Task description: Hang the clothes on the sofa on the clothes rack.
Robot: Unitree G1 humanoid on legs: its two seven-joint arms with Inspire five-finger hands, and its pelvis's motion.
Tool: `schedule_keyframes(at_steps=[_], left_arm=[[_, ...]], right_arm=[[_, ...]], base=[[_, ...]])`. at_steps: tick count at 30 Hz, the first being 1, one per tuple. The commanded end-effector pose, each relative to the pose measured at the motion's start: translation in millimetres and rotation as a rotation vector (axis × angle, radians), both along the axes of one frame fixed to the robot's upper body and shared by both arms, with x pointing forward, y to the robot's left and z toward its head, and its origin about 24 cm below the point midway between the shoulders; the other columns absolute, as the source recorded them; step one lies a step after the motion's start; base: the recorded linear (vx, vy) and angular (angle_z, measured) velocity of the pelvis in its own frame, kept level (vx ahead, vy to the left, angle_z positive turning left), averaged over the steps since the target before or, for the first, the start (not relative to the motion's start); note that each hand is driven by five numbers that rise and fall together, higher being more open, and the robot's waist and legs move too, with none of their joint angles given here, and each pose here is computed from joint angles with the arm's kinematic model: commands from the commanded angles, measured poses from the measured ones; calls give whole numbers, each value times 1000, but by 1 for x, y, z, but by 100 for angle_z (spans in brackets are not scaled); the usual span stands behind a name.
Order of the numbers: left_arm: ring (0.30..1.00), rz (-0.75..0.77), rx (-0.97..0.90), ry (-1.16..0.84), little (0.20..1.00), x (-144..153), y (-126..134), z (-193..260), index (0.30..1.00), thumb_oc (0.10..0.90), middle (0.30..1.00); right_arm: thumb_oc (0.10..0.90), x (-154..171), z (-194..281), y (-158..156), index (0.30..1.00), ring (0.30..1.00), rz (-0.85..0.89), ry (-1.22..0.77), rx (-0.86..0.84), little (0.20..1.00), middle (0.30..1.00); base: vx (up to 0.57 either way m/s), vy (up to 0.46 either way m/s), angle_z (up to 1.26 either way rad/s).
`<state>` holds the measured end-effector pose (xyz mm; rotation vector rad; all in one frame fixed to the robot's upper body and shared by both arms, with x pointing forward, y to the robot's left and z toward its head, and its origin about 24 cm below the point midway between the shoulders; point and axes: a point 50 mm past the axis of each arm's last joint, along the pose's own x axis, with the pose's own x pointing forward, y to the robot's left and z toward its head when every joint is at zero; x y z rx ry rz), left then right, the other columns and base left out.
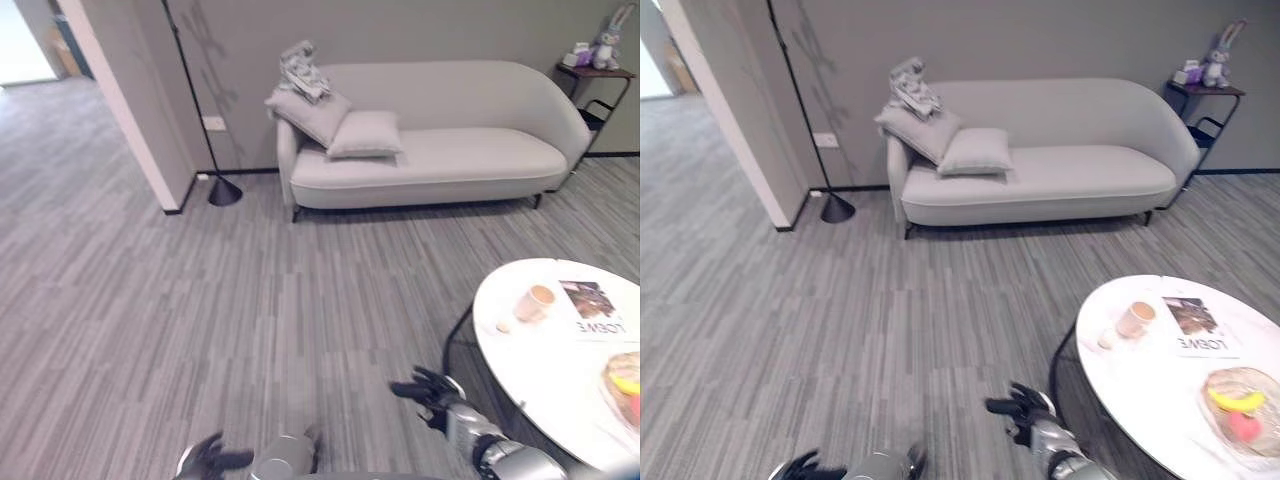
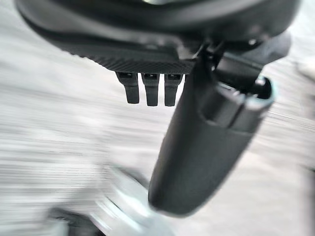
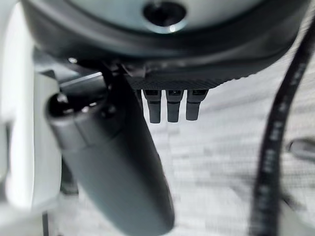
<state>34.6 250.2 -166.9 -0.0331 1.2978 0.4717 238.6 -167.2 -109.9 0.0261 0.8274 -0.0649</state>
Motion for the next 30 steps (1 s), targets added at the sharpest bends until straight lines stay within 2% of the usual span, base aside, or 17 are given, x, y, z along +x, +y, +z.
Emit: schedule_keyframes(at_steps=[1, 2, 7, 9, 10, 13, 15, 18, 22, 26, 28, 30], left_arm=[[900, 71, -34, 34, 900, -13, -11, -4, 900, 800, 900], [900, 153, -15, 119, 900, -46, -2, -2, 900, 800, 900], [900, 251, 11, 182, 900, -73, 5, 3, 900, 800, 900], [900, 228, 25, 163, 900, -65, 8, 2, 900, 800, 900], [900, 108, 47, 142, 900, -50, 11, 2, 900, 800, 900], [900, -40, 91, 87, 900, -20, 21, 5, 900, 800, 900], [900, -160, 138, 13, 900, 12, 24, 9, 900, 800, 900], [900, -240, 177, -60, 900, 41, 25, 14, 900, 800, 900], [900, -247, 158, -70, 900, 46, 15, 12, 900, 800, 900], [900, -243, 117, -16, 900, 30, 3, 5, 900, 800, 900], [900, -238, 86, 86, 900, 0, -2, 0, 900, 800, 900], [900, -188, 85, 94, 900, -10, -2, -1, 900, 800, 900]], right_arm=[[800, -9, -3, -8, 900, 900, -52, -18, -26, 900, 900], [800, -7, -1, 5, 900, 900, -34, -46, 17, 900, 900], [800, -30, -14, 16, 900, 900, -18, 4, 55, 900, 900], [800, -32, -14, 18, 900, 900, -28, -1, 72, 900, 900], [800, -32, -12, 22, 900, 900, -35, -31, 95, 900, 900], [800, -34, -9, 27, 900, 900, -39, -58, 104, 900, 900], [800, -27, 3, 31, 900, 900, 19, -139, 93, 900, 900], [800, -12, 21, 25, 900, 900, 14, -243, 64, 900, 900], [800, -5, 33, 15, 900, 900, -42, -310, 62, 900, 900], [800, 0, 46, 7, 900, 900, -60, -380, 52, 900, 900], [800, -1, 53, -3, 900, 900, 21, -418, -63, 900, 900], [800, 2, 62, -12, 900, 900, 86, -452, -164, 900, 900]], base=[[551, 217, -67], [402, 141, -42], [555, 286, -34], [423, 366, 14], [474, 436, 34], [503, 321, 53], [482, -13, 25], [503, -163, 69], [503, -70, 37], [584, -87, 75], [746, -197, 86], [576, -208, 36]])
